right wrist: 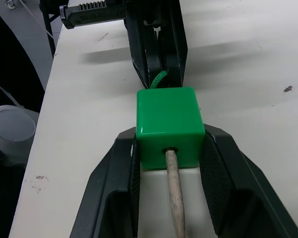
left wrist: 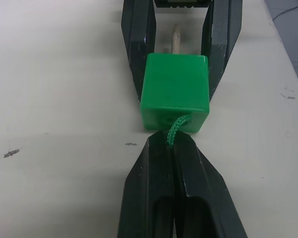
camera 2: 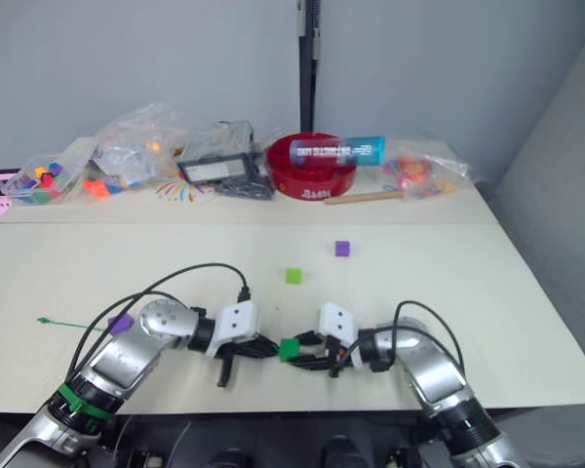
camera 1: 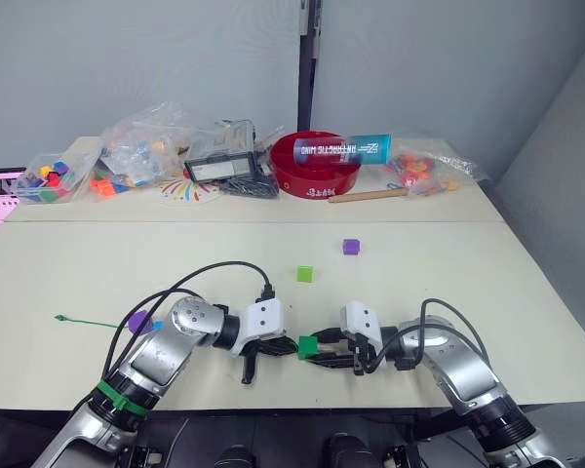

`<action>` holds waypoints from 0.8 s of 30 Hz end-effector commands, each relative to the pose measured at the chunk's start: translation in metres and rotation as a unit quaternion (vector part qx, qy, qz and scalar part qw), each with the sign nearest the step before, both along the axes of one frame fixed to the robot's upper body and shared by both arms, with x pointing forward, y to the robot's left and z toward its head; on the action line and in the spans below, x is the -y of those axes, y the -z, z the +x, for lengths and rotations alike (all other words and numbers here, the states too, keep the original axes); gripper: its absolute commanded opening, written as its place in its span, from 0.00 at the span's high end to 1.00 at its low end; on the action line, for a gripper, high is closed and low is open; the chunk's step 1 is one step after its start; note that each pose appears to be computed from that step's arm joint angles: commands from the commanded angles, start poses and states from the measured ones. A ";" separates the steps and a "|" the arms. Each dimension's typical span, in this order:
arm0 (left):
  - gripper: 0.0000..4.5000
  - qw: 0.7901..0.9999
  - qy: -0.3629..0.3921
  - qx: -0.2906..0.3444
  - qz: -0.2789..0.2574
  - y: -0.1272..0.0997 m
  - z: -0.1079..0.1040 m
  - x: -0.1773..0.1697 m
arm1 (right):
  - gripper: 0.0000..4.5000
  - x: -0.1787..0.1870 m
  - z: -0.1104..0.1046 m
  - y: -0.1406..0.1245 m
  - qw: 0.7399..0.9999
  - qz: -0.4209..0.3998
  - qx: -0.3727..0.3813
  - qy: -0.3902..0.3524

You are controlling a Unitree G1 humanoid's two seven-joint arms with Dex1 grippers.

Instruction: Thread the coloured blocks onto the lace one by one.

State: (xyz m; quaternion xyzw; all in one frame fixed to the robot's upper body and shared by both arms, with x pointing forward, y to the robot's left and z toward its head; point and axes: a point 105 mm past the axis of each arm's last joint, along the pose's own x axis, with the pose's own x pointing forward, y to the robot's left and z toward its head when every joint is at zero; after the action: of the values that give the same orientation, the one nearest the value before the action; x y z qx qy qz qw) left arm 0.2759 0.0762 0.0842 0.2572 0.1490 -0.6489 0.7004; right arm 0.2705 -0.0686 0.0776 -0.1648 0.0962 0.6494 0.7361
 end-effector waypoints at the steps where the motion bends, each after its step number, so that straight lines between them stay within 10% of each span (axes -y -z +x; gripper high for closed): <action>1: 0.87 1.000 0.010 -0.003 -0.002 -0.006 -0.004 0.000 | 0.75 -0.005 -0.001 0.002 1.000 -0.008 -0.002 -0.006; 6: 0.52 1.000 0.001 0.009 -0.008 -0.019 -0.001 -0.005 | 0.75 -0.006 -0.001 0.001 1.000 -0.008 -0.009 -0.005; 7: 0.44 1.000 -0.001 0.013 -0.008 -0.021 0.000 -0.006 | 0.52 -0.006 0.000 0.000 1.000 -0.006 -0.009 -0.004; 11: 0.16 1.000 -0.001 0.003 -0.020 -0.029 -0.002 -0.008 | 0.23 -0.003 0.000 -0.006 1.000 0.001 -0.012 0.000; 14: 0.15 0.999 0.008 0.021 -0.033 -0.032 -0.002 0.002 | 0.00 0.010 -0.001 -0.016 1.000 -0.001 -0.002 0.011; 24: 0.15 0.998 0.038 0.018 -0.035 -0.010 0.000 0.031 | 0.00 0.038 -0.004 -0.016 0.998 -0.029 0.011 0.048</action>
State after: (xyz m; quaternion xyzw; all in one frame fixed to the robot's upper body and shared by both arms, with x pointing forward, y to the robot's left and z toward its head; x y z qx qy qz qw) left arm 0.2735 0.0484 0.0921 0.2363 0.1156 -0.6752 0.6892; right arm 0.2672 -0.1082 0.0850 -0.1804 0.1339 0.6084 0.7612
